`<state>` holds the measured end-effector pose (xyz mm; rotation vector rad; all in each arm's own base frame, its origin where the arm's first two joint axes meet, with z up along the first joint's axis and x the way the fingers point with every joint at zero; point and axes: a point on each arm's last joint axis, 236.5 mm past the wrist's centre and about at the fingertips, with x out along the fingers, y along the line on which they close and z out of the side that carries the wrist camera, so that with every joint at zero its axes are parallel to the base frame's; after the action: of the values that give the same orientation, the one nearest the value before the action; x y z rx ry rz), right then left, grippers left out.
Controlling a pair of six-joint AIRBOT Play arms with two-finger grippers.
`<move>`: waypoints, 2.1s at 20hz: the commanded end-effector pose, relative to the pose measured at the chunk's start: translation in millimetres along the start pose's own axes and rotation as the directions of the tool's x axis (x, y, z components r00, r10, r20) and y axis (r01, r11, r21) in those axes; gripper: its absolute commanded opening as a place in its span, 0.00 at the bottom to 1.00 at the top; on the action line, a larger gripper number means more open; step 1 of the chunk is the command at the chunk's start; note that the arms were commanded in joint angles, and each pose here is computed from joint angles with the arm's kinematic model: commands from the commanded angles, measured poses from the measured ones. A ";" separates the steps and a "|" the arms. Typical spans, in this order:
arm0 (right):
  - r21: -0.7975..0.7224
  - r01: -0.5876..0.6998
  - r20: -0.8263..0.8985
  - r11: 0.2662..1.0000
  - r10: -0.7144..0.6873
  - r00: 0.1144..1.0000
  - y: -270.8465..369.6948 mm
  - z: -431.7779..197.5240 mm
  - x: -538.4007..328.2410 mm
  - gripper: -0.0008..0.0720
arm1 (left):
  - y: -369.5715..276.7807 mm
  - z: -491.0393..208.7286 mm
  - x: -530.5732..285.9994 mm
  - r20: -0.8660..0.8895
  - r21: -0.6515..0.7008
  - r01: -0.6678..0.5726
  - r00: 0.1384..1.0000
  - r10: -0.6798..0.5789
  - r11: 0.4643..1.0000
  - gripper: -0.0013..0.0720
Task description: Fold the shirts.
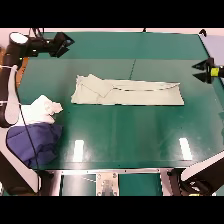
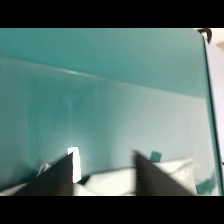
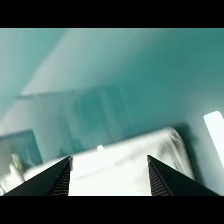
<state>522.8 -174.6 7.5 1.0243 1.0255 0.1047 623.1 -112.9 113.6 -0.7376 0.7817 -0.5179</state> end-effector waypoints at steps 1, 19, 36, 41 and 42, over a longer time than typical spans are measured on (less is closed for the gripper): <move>-0.053 0.054 -0.182 0.997 -0.063 0.981 -50.6 -46.2 -7.0 0.76 | -0.3 -28.3 -13.9 -0.142 -0.003 0.029 0.989 -0.029 1.000 0.24; -0.231 -0.034 -0.313 0.972 -0.041 0.949 -23.5 -75.6 66.1 0.04 | -65.5 -160.6 85.3 -0.375 0.263 0.046 0.925 0.058 0.964 0.05; -0.602 -0.234 -0.289 0.764 0.065 0.955 232.6 -172.9 -42.4 0.04 | -121.8 -337.2 236.7 -0.409 0.117 0.147 0.908 -0.087 0.982 0.05; -0.624 -0.282 -0.343 0.729 0.069 0.937 258.5 -203.5 -24.8 0.04 | -125.2 -344.7 245.0 -0.400 0.007 0.158 0.905 -0.142 0.987 0.05; -0.625 -0.286 -0.346 0.726 0.071 0.936 261.7 -206.2 -22.0 0.04 | -126.6 -344.9 244.7 -0.401 -0.002 0.161 0.904 -0.148 0.987 0.06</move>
<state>454.2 72.7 185.2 0.4452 1.0486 0.7323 485.7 -485.0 -67.1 -0.6092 1.0918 -0.8433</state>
